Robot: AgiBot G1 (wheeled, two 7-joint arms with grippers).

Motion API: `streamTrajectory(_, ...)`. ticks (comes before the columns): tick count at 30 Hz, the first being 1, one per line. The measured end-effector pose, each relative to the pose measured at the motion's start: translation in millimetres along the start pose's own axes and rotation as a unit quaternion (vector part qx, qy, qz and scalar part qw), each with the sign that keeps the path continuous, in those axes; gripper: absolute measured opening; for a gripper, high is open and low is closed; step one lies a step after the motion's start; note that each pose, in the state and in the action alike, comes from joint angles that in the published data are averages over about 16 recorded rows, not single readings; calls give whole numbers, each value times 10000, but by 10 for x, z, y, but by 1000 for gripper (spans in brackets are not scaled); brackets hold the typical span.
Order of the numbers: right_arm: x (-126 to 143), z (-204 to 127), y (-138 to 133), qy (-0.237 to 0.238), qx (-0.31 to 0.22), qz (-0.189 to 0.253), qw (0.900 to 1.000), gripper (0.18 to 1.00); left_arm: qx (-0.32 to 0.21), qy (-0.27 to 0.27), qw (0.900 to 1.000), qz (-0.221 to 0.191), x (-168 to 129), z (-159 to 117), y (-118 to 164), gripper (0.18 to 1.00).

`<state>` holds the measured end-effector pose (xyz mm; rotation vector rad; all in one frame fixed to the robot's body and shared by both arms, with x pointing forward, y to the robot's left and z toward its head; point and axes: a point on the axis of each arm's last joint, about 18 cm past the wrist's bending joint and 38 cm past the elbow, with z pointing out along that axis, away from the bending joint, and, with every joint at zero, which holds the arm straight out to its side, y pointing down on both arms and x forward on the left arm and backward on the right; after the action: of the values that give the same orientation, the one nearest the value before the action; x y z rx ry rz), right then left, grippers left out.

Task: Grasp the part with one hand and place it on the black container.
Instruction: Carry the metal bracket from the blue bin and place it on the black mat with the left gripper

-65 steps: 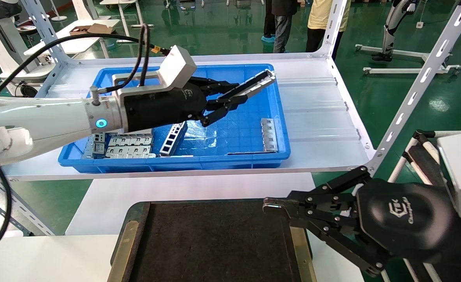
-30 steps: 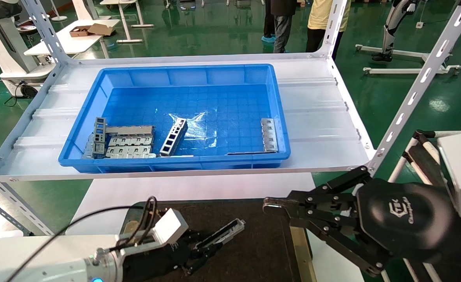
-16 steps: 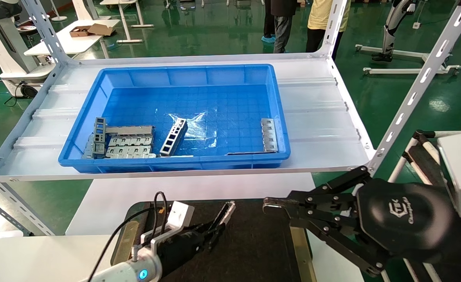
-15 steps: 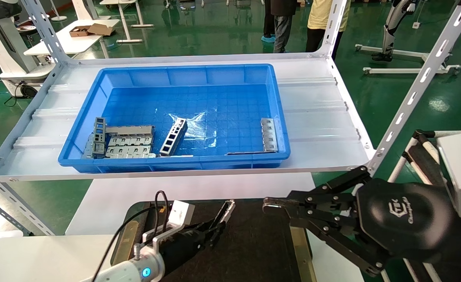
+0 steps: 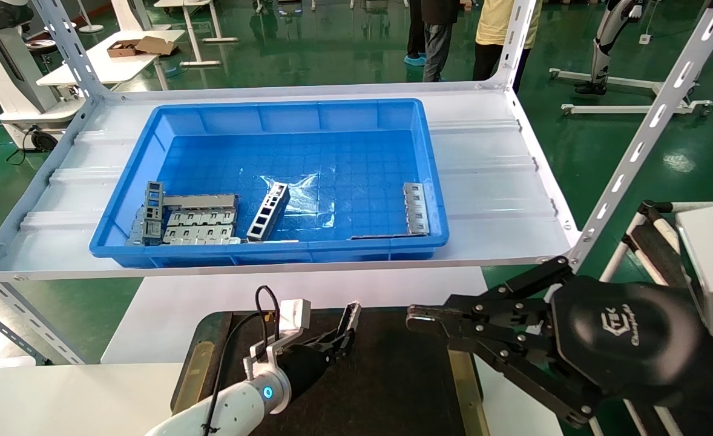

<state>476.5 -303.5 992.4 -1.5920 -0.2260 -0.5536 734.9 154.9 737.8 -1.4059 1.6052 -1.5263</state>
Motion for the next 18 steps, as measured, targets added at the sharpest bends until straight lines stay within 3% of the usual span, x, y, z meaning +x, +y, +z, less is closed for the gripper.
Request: streamTrajectory(18,0,0,0,0,0,0,10000,191,62,-66,9986,-521,16,-34,201,353)
